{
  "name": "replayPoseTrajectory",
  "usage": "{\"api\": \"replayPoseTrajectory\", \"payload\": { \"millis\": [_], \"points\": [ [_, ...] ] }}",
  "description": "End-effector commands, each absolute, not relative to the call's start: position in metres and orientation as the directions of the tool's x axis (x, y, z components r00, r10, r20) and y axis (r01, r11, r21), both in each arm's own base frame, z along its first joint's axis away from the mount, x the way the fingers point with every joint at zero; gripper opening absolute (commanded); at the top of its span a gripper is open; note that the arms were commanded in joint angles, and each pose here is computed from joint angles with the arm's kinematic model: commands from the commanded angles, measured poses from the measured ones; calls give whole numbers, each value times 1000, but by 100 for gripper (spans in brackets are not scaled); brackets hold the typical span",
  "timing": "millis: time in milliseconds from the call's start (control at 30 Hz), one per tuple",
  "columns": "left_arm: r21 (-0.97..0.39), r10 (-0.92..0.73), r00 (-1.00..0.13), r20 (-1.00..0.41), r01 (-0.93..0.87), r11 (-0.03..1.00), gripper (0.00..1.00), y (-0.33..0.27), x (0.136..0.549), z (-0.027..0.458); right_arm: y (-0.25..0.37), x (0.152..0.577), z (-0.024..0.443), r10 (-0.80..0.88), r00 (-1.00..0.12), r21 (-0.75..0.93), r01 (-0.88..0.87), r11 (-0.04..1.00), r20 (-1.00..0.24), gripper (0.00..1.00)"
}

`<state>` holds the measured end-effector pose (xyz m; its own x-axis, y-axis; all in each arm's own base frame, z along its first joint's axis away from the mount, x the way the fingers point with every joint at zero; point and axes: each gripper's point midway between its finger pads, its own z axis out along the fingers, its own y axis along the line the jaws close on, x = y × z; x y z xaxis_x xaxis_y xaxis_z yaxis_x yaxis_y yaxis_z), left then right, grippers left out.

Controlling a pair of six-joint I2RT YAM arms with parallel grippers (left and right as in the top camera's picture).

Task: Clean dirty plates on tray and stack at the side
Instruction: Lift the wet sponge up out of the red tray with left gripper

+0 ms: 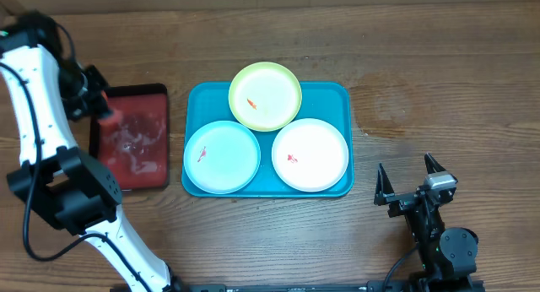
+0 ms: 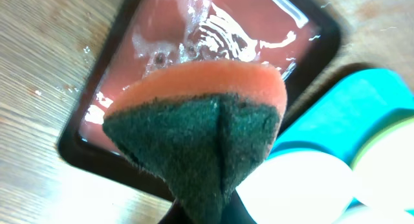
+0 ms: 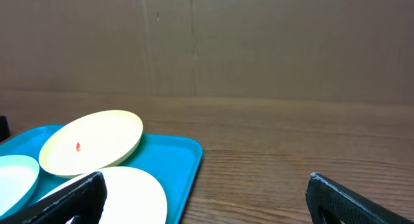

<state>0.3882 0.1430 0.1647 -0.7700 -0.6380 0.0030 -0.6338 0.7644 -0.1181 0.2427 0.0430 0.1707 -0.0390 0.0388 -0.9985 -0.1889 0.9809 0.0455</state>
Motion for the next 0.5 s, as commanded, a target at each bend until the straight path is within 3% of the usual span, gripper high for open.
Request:
{"api": "replayPoseTrajectory", "payload": {
  "millis": [0,133,300,467],
  "points": [
    [-176,-596,-800,-68,-578,797,4,135,392,200,41,243,170,39,-32,44,-180,983,-999,100],
    [-121,-580,-812,-58,-571,812,4,135,393,181,41,243,170,39,-32,44,-180,983,-999,100],
    [-100,-568,-822,34,-568,817,4,125,387,114,41,243,170,39,-32,44,-180,983,-999,100],
    [-194,-560,-819,125,-574,796,4,102,380,96,41,243,170,39,-32,44,-180,983,-999,100]
  ]
}}
